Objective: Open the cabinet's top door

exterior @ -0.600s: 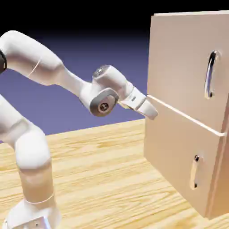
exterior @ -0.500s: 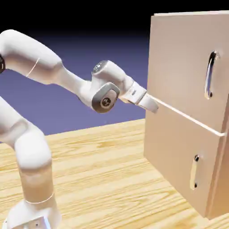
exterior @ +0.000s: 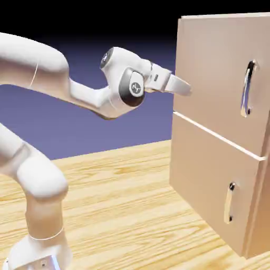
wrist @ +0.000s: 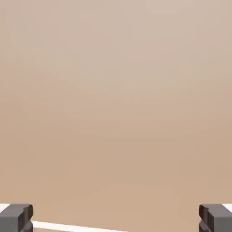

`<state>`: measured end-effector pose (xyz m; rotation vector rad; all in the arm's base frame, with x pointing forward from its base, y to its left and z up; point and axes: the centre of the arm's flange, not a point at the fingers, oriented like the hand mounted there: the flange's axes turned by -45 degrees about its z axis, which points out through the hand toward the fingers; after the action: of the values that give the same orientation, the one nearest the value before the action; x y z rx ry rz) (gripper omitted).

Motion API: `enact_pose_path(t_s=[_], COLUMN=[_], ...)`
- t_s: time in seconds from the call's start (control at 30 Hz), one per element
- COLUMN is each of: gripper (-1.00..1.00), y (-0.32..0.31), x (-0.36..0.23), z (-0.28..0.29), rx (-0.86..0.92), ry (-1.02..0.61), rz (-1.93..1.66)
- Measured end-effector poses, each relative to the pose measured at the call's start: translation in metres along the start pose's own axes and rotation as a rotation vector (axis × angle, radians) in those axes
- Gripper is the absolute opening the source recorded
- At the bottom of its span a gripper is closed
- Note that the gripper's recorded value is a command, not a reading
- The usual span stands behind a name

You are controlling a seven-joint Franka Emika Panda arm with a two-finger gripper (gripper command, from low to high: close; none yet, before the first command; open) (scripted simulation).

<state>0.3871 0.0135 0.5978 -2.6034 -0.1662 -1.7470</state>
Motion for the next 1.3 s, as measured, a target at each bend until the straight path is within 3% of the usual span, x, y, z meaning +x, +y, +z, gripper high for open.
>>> enact_pose_path(t_s=[0.63, 1.3], gripper=[0.0, 0.0], y=[0.062, 0.18], x=[0.036, -0.006], z=[-0.032, 0.007], rx=[0.003, -0.026], ry=[0.271, 0.39], rz=[0.019, 0.059])
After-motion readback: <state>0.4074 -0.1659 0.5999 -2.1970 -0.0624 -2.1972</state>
